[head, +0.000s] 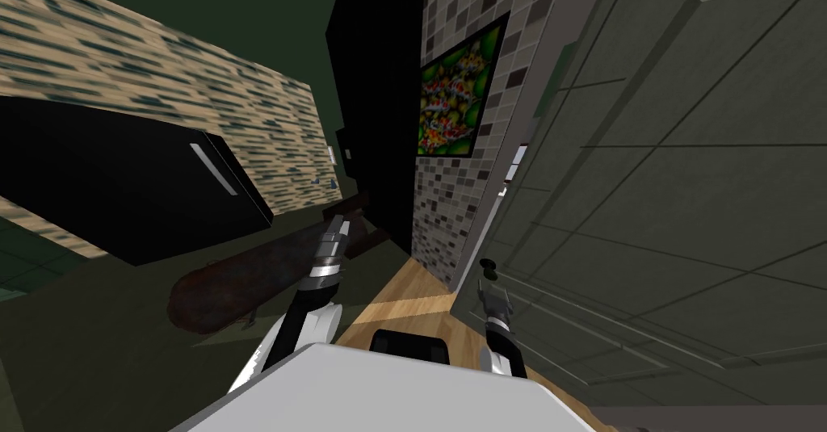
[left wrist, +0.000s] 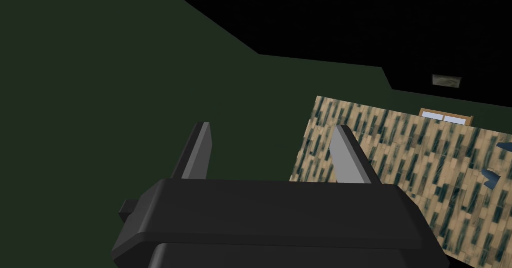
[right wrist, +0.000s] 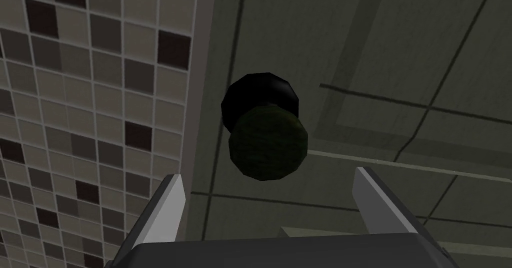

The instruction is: Pull the door open

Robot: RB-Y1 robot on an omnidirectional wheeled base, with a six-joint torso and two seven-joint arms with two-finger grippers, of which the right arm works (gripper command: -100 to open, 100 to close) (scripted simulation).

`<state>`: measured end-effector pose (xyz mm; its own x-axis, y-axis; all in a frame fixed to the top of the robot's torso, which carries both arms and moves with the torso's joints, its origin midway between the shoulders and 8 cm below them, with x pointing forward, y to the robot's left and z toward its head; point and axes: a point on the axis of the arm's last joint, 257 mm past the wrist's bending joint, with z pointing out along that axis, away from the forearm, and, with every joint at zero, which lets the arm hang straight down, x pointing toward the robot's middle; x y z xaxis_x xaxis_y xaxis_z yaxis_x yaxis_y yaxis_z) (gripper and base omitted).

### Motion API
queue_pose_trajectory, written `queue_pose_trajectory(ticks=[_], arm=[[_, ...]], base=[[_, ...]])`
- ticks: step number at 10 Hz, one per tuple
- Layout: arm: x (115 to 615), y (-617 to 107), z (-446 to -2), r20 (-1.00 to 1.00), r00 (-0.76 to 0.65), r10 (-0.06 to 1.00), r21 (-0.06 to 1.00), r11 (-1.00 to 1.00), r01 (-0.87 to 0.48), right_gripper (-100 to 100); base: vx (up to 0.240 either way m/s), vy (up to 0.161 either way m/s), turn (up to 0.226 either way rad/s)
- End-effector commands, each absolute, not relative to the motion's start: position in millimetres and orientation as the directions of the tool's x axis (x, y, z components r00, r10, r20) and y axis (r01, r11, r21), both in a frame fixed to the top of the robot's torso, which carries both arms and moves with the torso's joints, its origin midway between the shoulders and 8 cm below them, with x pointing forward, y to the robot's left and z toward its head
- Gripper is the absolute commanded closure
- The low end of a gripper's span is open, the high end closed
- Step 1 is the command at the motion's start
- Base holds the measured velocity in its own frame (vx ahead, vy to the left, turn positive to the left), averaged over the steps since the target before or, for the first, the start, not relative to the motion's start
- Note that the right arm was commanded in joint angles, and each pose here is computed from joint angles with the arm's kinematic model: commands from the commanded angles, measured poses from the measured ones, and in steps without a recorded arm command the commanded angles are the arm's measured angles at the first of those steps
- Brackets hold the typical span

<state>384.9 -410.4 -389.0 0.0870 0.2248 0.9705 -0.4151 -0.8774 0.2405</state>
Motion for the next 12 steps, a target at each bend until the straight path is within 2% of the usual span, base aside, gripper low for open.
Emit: queue_pose_trajectory(ticks=[1,6,7,12], arm=[[385.9,-407.7,-389.6,0.985,0.061,0.159,0.170,-0.889,-0.425,-100],[387.9,-399.8,-391.6,1.000,0.004,0.010,0.010,-0.897,-0.441,-100],[387.9,-401.3,-391.2,0.999,0.011,0.030,0.032,-0.898,-0.440,-100],[356.0,-463.1,-393.0,1.000,0.009,0.024,0.025,-0.874,-0.485,-100]], base=[[-0.065,-0.001,0.060],[-0.078,-0.007,0.038],[-0.036,-0.009,0.007],[0.170,-0.010,0.095]])
